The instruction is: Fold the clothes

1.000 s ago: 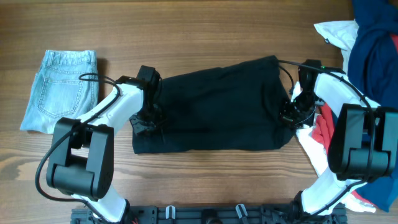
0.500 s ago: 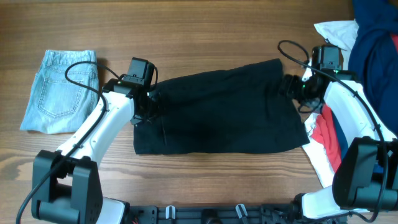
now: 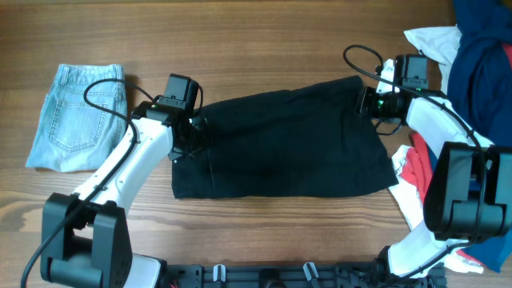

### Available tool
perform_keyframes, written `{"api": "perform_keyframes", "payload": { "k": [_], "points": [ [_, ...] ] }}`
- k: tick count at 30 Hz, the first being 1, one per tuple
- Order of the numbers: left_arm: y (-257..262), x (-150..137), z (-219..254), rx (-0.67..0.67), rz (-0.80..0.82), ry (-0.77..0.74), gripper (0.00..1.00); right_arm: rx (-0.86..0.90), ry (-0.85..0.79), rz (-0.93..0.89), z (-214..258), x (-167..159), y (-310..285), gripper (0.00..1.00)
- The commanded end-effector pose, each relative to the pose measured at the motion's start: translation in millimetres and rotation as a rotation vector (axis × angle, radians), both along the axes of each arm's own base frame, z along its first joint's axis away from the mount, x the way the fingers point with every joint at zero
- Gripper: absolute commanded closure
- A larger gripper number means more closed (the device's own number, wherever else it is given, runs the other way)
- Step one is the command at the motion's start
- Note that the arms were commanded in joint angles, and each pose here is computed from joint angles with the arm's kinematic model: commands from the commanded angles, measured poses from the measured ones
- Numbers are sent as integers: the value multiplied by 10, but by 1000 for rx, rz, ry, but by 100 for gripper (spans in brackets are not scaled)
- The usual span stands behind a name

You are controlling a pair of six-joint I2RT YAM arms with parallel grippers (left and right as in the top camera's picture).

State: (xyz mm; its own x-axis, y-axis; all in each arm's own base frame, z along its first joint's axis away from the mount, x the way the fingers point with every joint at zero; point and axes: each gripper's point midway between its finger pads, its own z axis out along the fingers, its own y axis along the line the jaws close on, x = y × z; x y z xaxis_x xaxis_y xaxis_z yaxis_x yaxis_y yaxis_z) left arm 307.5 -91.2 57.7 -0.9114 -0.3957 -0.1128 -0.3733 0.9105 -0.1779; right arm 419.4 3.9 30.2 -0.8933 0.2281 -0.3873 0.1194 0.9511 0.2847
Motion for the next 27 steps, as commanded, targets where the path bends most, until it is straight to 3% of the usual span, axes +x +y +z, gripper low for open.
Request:
{"api": "perform_keyframes", "payload": {
  "k": [1, 14, 15, 17, 19, 23, 27],
  "points": [
    [-14, -4, 17, -5, -11, -7, 39, 42, -54, 42, 31, 119, 95, 46],
    [-13, -4, 17, -5, -10, -6, 39, 78, -42, 58, -173, 163, 154, 46],
    [-14, -4, 17, -5, -10, -6, 39, 93, -55, 67, -148, 184, 182, 53],
    [-14, -4, 17, -5, -10, -6, 39, 95, -53, 67, -148, 180, 185, 78],
    [-14, -4, 17, -5, -10, -6, 39, 98, -45, 63, -150, 167, 185, 95],
    [-14, -4, 17, -5, -10, -6, 38, 95, -52, 38, 47, 180, 155, 96],
    [-14, -4, 17, -5, -10, -6, 39, 63, -170, -9, 599, 240, 81, 96]
  ]
}}
